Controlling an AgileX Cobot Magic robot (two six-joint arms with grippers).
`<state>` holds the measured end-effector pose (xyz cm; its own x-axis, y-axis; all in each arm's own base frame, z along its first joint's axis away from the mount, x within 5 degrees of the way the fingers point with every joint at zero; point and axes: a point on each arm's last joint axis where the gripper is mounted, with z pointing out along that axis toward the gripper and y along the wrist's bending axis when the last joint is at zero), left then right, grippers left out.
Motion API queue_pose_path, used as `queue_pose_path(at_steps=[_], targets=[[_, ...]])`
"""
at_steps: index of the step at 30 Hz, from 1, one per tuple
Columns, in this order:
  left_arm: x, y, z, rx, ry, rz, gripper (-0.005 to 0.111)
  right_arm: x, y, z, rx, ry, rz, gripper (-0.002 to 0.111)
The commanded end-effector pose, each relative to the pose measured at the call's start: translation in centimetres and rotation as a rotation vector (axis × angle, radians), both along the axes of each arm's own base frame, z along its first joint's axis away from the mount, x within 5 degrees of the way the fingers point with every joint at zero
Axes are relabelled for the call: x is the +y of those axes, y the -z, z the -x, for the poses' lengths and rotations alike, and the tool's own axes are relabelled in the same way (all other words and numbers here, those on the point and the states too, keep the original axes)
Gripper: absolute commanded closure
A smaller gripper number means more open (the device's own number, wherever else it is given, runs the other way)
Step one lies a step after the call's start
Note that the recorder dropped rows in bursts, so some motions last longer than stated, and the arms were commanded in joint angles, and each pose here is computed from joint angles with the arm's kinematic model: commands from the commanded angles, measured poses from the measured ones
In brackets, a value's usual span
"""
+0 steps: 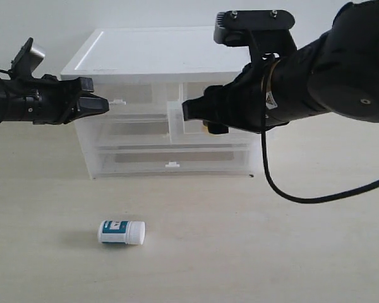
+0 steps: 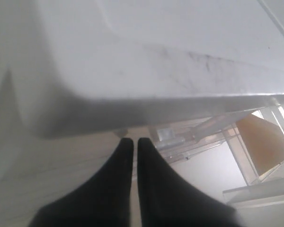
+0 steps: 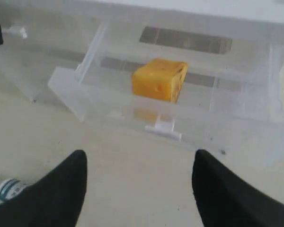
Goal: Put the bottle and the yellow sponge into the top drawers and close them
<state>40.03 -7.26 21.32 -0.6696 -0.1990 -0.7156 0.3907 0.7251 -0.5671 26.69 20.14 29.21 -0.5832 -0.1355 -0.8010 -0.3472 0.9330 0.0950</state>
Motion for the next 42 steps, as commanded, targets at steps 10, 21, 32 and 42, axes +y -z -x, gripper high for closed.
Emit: queue_pose_path(at_steps=[10, 21, 32, 42], targets=[[0.2, -0.4, -0.4, -0.013, -0.024, 0.015, 0.103, 1.7, 4.4, -2.5, 0.001, -0.044, 0.058, 0.05], [0.3, -0.4, -0.4, -0.012, -0.03, 0.013, 0.103, -0.8, 4.1, -6.8, -0.063, -0.015, -0.09, 0.05], [0.3, -0.4, -0.4, -0.012, -0.03, 0.013, 0.103, -0.5, 0.8, -8.6, -0.166, -0.029, -0.187, 0.05], [0.3, -0.4, -0.4, -0.012, -0.03, 0.013, 0.103, -0.2, -0.5, -9.5, -0.184, 0.005, -0.225, 0.05]])
